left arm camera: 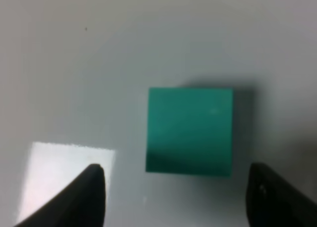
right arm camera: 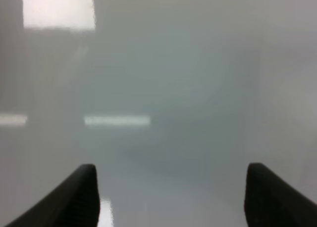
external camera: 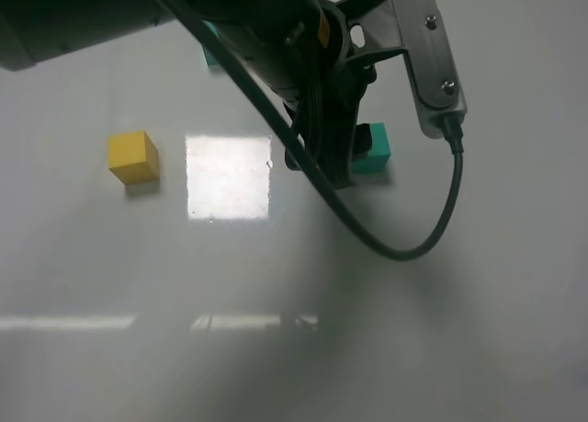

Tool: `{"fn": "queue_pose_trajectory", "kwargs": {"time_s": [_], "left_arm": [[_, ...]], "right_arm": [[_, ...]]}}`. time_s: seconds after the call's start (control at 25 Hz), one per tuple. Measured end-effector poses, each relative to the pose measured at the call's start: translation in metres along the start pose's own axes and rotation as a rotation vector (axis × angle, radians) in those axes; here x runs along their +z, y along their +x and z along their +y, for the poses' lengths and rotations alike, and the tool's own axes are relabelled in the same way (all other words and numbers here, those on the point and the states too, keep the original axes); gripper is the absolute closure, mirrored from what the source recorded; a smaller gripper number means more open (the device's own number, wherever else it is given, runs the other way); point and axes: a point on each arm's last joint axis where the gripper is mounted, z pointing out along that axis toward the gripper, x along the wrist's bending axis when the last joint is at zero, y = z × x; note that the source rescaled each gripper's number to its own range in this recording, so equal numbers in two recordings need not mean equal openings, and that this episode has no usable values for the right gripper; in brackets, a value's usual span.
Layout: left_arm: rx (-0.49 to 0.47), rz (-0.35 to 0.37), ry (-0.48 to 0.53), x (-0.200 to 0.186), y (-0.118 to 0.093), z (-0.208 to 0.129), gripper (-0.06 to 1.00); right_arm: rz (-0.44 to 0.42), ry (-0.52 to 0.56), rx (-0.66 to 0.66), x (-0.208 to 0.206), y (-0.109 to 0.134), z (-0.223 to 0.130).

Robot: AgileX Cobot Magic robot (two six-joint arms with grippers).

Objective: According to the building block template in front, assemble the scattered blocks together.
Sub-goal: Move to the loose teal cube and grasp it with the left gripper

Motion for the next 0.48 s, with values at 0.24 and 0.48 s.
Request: {"fn": "queue_pose_trajectory", "kwargs": {"time_s": [0.24,0.48], "left_arm": [[0.006,-0.011,-0.017,0.012,-0.002,0.003,0.34],[0.002,-0.013,-0.003,0.024,-0.001,-0.002,0.34]], "right_arm": [[0.0,0.0,0.0,0.0,0.0,0.0],[0.0,0.0,0.0,0.0,0.0,0.0]]}}
